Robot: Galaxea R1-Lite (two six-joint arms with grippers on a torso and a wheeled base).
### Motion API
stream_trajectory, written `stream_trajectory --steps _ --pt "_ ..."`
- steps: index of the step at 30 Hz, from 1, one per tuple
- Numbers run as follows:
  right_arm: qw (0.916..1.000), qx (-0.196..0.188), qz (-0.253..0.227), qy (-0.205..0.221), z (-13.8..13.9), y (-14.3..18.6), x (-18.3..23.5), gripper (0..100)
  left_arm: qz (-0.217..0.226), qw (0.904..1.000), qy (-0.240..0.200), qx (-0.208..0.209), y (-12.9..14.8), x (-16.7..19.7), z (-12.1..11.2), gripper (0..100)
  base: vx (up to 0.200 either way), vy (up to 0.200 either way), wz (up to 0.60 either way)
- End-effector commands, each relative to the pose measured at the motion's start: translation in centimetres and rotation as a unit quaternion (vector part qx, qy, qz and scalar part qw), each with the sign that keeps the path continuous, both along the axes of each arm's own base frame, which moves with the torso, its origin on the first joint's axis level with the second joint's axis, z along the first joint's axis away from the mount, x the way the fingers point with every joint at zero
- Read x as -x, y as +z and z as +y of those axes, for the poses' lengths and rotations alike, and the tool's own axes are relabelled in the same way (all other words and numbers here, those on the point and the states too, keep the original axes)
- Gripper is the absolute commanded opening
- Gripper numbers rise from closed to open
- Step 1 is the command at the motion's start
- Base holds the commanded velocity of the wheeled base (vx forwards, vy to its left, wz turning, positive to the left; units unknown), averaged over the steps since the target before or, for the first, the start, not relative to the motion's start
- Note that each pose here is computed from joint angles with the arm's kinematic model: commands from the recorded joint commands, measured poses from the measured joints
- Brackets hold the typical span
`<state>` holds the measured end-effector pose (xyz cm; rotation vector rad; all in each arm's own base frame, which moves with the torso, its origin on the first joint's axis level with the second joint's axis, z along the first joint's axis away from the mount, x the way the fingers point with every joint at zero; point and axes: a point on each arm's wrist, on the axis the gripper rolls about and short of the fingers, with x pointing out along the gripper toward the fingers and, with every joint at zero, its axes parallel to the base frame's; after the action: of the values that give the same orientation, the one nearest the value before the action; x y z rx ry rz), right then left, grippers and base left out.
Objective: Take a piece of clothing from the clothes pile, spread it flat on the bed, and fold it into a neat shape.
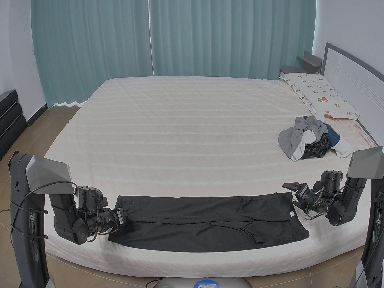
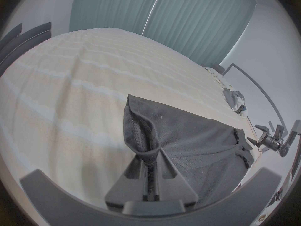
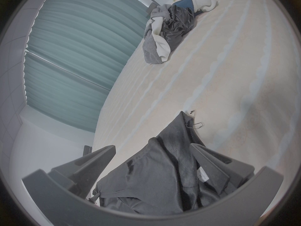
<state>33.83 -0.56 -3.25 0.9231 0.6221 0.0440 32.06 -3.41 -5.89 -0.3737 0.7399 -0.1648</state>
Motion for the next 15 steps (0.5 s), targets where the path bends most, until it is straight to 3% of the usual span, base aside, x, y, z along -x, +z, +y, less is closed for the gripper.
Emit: stream_trajectory --steps 1,10,15 --pt "0.9999 0.000 -0.011 -0.004 -0.3 0.6 -0.1 100 -0.010 0.9998 0.011 0.013 0.3 -0.7 -0.1 0 0.000 0.000 0.00" --pt "0.9998 -0.001 -0.017 -0.010 -0.7 0.9 -0.4 100 -0.022 0.9962 0.046 0.071 1.1 -2.2 -1.3 0 0.000 0.000 0.00" --pt "0.9998 -0.002 -0.018 -0.011 -0.7 0.9 -0.4 100 -0.018 0.9962 0.039 0.076 1.1 -2.0 -2.0 0 0.000 0.000 0.00"
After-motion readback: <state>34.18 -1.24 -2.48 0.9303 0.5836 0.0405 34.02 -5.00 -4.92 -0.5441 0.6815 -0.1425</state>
